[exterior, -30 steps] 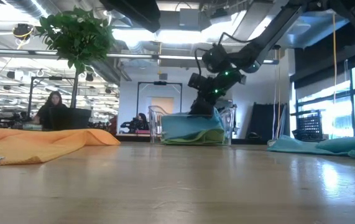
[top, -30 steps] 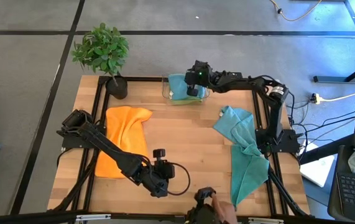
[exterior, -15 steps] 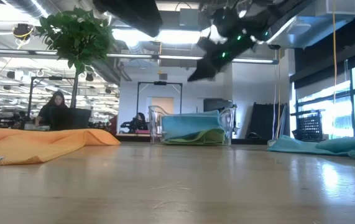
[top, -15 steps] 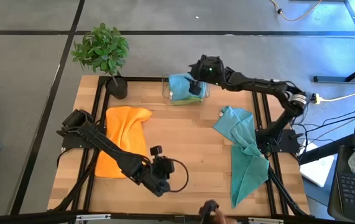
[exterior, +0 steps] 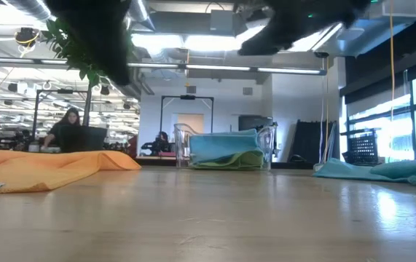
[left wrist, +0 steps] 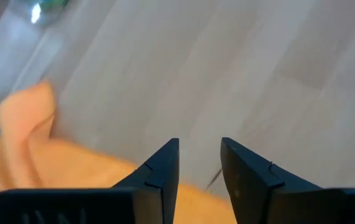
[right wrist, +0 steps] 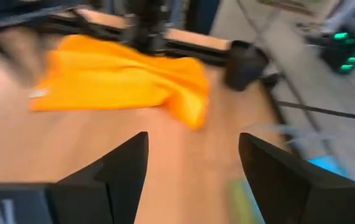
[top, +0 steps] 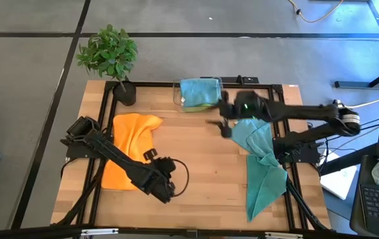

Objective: Fold microfiber towels
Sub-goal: Fold the orange microfiber towel

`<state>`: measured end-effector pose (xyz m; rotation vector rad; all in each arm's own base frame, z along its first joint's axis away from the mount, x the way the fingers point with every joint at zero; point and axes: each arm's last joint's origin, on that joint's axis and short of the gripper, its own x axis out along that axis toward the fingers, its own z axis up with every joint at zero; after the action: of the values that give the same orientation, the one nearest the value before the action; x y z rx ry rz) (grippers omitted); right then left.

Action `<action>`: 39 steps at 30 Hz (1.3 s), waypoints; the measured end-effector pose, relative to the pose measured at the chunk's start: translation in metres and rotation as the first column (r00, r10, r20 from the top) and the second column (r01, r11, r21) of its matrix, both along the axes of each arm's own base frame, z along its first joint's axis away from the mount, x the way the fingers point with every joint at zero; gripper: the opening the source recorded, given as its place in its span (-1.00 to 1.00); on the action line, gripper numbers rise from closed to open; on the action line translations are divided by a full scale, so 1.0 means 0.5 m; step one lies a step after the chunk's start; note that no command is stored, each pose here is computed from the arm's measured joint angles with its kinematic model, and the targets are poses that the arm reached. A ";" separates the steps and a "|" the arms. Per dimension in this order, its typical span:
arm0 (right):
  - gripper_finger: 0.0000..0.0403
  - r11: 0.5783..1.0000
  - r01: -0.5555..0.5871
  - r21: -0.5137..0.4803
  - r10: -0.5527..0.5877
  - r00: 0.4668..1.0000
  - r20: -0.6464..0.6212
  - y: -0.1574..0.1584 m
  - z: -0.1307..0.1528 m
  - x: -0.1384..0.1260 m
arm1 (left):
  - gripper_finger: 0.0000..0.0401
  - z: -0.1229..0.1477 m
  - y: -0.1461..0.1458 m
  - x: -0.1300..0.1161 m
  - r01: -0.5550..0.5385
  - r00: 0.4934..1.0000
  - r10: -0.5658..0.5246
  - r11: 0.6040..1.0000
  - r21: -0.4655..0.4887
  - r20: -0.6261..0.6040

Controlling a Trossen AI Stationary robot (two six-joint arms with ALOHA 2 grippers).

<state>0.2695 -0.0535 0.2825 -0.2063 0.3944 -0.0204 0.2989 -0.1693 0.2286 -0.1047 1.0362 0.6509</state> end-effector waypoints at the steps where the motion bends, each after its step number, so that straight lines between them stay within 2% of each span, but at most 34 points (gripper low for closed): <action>1: 0.25 1.000 -0.025 0.016 0.025 1.000 -0.010 0.020 -0.012 -0.013 | -0.45 -0.001 0.000 -0.004 -0.008 1.000 0.008 1.000 -0.004 -0.020; 5: 0.25 0.989 -0.109 0.103 0.115 0.992 -0.049 0.088 -0.061 -0.062 | -0.45 -0.003 -0.010 -0.013 0.024 0.996 -0.029 0.998 -0.059 -0.083; 11: 0.25 0.952 -0.234 0.198 0.247 0.968 -0.045 0.177 -0.132 -0.116 | -0.45 -0.010 -0.021 -0.016 0.016 0.981 -0.063 0.968 -0.249 -0.184; 16: 0.25 0.938 -0.309 0.156 0.308 0.951 0.028 0.237 -0.177 -0.141 | -0.45 -0.015 -0.027 -0.009 0.044 0.980 -0.096 0.959 -0.280 -0.175; 19: 0.25 0.932 -0.346 0.106 0.345 0.938 0.026 0.262 -0.195 -0.152 | -0.45 -0.017 -0.031 -0.007 0.078 0.973 -0.141 0.946 -0.314 -0.185; 22: 0.25 0.942 -0.331 0.061 0.332 0.943 0.005 0.275 -0.207 -0.155 | -0.40 -0.023 -0.033 -0.008 0.091 0.965 -0.169 0.933 -0.349 -0.199; 27: 0.25 0.943 -0.326 0.066 0.327 0.945 -0.013 0.293 -0.222 -0.152 | -0.24 -0.067 -0.022 -0.018 0.043 0.959 -0.148 0.918 -0.393 -0.242; 30: 0.25 0.925 -0.368 0.091 0.373 0.927 -0.041 0.307 -0.235 -0.152 | -0.18 -0.103 0.001 -0.035 -0.033 0.954 -0.070 0.942 -0.333 -0.292; 32: 0.25 0.913 -0.394 0.101 0.401 0.914 -0.061 0.316 -0.243 -0.153 | -0.17 -0.124 0.019 -0.044 -0.093 0.945 -0.016 0.944 -0.316 -0.327; 34: 0.25 0.906 -0.411 0.101 0.418 0.905 -0.075 0.324 -0.250 -0.155 | -0.18 -0.144 0.025 -0.041 -0.105 0.951 -0.011 0.927 -0.359 -0.308; 39: 0.25 0.893 -0.439 0.095 0.447 0.890 -0.087 0.336 -0.255 -0.160 | -0.19 -0.169 0.020 -0.013 -0.064 0.991 -0.006 0.858 -0.509 -0.135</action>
<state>0.1896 0.1144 0.1549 -0.2221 0.4464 0.4587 0.2926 -0.1594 0.1444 -0.5530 1.3225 0.3954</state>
